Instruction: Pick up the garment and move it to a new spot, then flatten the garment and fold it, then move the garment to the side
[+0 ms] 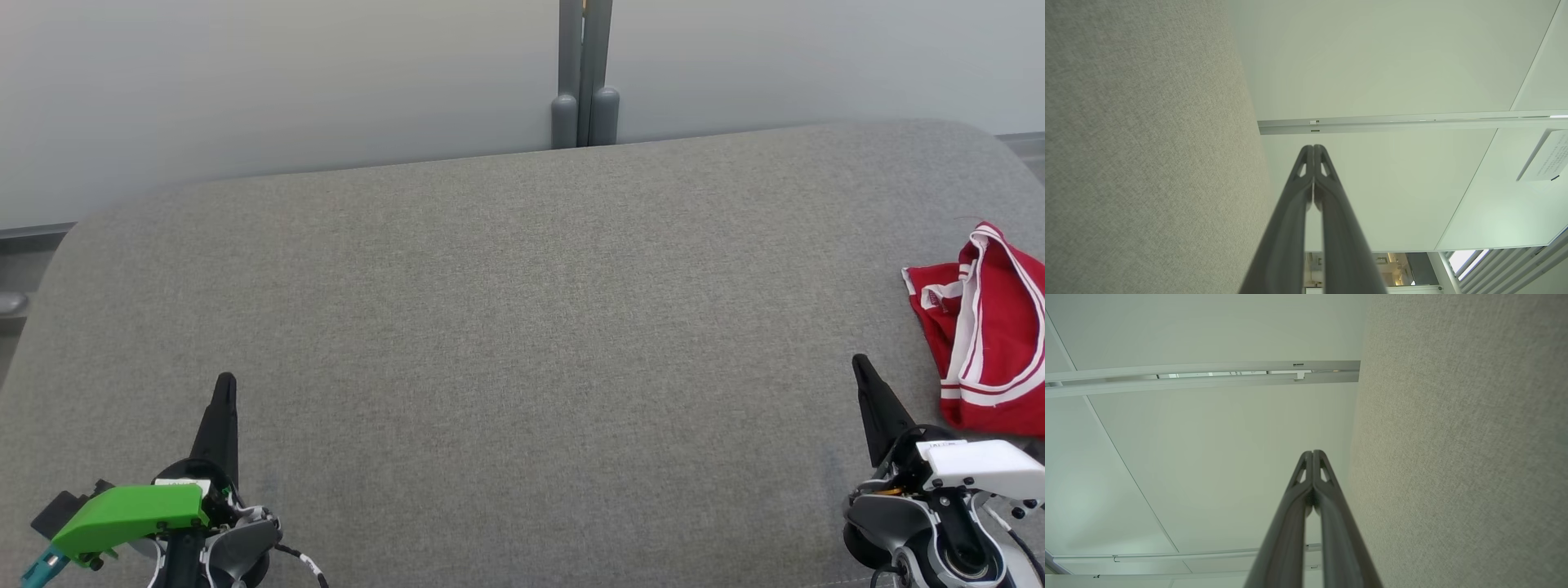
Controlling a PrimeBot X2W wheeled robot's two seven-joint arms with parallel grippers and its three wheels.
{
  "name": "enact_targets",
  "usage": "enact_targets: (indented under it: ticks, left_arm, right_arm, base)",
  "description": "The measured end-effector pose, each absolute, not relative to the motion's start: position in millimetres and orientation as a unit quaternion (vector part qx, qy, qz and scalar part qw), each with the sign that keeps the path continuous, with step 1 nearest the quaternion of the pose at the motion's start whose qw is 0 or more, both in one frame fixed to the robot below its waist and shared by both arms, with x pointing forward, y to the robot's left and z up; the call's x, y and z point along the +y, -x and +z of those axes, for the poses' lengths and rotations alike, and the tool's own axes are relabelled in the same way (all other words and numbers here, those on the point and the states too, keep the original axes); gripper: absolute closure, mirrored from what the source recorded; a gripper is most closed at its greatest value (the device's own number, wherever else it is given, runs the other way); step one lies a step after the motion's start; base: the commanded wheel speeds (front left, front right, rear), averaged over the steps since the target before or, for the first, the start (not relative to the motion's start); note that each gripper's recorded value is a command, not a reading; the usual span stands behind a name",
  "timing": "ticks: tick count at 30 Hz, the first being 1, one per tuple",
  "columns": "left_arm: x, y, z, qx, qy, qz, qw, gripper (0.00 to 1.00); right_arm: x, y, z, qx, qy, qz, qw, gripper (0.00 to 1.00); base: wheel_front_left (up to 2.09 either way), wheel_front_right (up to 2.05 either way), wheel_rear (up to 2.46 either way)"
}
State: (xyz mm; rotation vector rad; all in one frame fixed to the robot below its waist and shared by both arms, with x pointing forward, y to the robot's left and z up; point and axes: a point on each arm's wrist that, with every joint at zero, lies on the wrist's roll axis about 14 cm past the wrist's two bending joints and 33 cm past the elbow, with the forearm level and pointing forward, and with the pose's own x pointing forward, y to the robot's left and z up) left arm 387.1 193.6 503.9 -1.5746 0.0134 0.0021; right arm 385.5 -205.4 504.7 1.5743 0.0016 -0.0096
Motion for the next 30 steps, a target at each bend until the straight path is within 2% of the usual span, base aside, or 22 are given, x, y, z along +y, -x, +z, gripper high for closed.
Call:
enact_targets:
  ticks: [30]
  left_arm:
    - [193.6,-387.1,504.0,0.006,0.708,0.001,0.706,1.0]
  right_arm:
    - [-205.4,-385.5,504.7,0.001,-0.708,-0.004,0.706,1.0]
  base:
    - [0.0,0.0,0.0]
